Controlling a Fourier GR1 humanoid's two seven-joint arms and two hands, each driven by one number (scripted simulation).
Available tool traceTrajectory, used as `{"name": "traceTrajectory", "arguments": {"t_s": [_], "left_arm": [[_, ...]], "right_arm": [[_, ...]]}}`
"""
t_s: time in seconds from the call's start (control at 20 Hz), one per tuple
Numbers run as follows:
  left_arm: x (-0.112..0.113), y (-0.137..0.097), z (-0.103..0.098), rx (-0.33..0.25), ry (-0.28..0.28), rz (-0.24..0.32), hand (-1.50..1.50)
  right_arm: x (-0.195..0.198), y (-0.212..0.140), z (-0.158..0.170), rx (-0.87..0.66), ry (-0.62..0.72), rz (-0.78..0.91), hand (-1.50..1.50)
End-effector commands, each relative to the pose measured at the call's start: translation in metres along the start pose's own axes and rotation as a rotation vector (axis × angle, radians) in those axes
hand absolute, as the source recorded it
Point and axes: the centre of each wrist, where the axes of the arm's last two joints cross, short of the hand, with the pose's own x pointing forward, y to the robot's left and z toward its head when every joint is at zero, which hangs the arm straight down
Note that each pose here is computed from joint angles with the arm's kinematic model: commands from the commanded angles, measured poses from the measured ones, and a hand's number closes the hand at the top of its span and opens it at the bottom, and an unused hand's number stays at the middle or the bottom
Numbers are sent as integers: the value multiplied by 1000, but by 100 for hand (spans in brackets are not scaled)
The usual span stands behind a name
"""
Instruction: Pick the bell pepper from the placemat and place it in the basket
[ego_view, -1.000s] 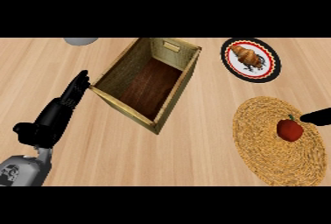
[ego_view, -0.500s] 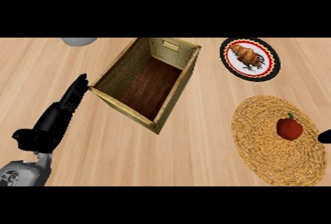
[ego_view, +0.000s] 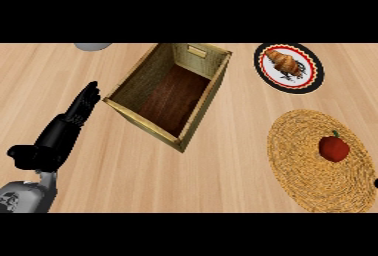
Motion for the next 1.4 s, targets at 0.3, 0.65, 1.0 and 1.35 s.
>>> {"name": "traceTrajectory", "arguments": {"t_s": [0.3,0.65,1.0,1.35], "left_arm": [[-1,-8,3,12,-8,-9,0],[13,5,-7,-7,-9,-5,0],[6,-7,-12,-1,1,3,0],[22,2,-16,-11,-3,-23,0]], "right_arm": [[-52,64,-30,-55,73,-74,-150],[-60,72,-45,-88,81,-53,-150],[-47,103,-70,-97,38,-69,-150],[-47,107,-70,-99,-4,-116,-150]]}}
